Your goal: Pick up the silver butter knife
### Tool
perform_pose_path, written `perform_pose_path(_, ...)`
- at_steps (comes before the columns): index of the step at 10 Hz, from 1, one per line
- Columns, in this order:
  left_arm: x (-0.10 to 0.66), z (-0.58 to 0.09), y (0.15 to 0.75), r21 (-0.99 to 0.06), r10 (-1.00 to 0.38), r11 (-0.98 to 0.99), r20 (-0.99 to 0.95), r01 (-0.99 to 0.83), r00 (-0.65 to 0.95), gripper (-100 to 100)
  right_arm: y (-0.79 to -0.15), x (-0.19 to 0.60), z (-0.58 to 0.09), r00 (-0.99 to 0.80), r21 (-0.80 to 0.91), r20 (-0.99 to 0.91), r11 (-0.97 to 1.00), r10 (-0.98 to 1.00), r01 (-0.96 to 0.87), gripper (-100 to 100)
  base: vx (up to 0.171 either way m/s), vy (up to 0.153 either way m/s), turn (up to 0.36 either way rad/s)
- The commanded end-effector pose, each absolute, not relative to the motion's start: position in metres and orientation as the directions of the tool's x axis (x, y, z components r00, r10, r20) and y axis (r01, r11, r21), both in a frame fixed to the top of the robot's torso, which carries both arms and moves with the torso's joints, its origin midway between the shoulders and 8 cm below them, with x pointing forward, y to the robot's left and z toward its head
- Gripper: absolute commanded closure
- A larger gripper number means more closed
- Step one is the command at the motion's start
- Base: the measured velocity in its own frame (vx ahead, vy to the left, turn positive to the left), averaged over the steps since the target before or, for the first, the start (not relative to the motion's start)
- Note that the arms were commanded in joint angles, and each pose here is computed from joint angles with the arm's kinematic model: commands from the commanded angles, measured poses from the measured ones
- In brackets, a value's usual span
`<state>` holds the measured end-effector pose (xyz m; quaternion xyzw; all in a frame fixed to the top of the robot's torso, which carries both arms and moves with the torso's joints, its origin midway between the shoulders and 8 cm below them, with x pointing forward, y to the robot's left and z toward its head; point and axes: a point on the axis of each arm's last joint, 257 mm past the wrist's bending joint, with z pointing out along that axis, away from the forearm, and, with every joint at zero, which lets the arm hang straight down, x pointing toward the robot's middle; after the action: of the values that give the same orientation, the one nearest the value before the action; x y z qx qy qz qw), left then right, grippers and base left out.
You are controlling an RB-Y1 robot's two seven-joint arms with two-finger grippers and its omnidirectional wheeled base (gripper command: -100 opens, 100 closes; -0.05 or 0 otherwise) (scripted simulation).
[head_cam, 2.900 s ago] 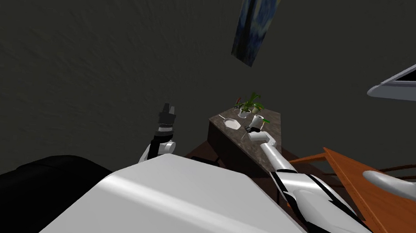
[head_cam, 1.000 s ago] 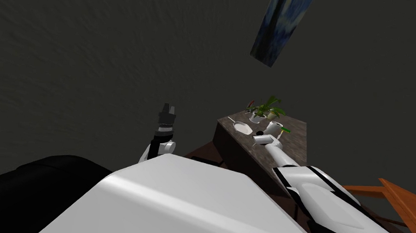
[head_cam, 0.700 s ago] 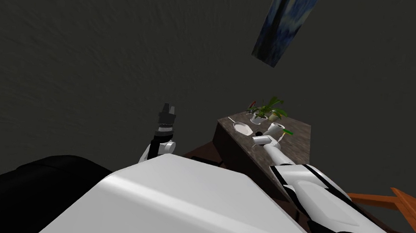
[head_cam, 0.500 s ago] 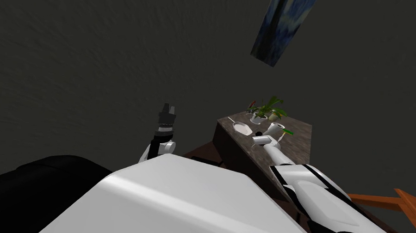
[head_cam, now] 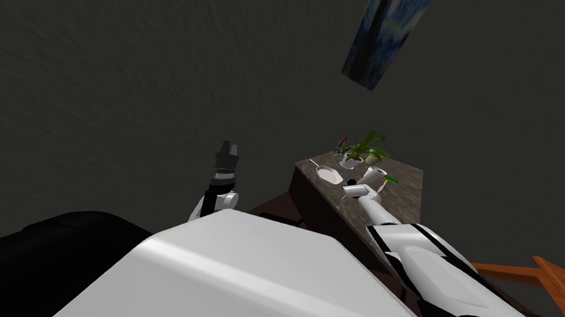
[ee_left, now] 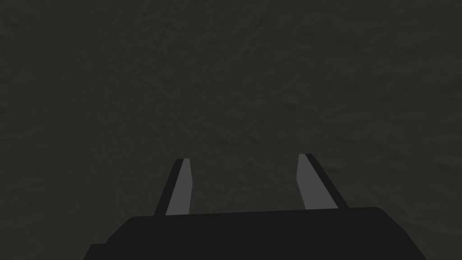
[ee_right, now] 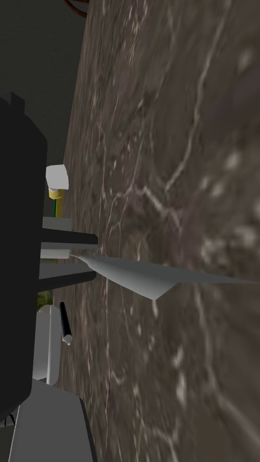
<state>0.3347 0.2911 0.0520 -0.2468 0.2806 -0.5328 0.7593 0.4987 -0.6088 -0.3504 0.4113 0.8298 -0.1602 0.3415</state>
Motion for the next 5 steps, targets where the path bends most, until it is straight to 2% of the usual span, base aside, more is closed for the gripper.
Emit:
perform_pose_path(1, 0.3347, 0.052, 0.2911, -0.674, -0.948, 0.31, -0.163, 0.671, 0.275, 0, -0.6055, 0.5044, -0.3435, -0.432, 0.027, -0.699, 0.625, 0.57, 0.78, 100, 0.009, 0.07, -0.17)
perform_pose_path(3, 0.3347, 0.052, 0.291, -0.674, -0.948, 0.31, -0.163, 0.671, 0.275, 0, -0.6039, 0.5083, -0.335, -0.446, 0.027, -0.699, 0.644, 0.559, 0.765, 100, 0.014, 0.122, -0.14)
perform_pose_path(4, 0.3347, 0.052, 0.291, -0.674, -0.948, 0.31, -0.163, 0.671, 0.275, 0, -0.6061, 0.5065, -0.3385, -0.439, 0.028, -0.699, 0.635, 0.564, 0.772, 100, 0.006, 0.058, -0.024)
perform_pose_path(5, 0.3347, 0.052, 0.291, -0.674, -0.948, 0.31, -0.163, 0.671, 0.275, 0, -0.6059, 0.5069, -0.3383, -0.442, 0.026, -0.699, 0.638, 0.562, 0.77, 0, 0.0, 0.011, 0.005)
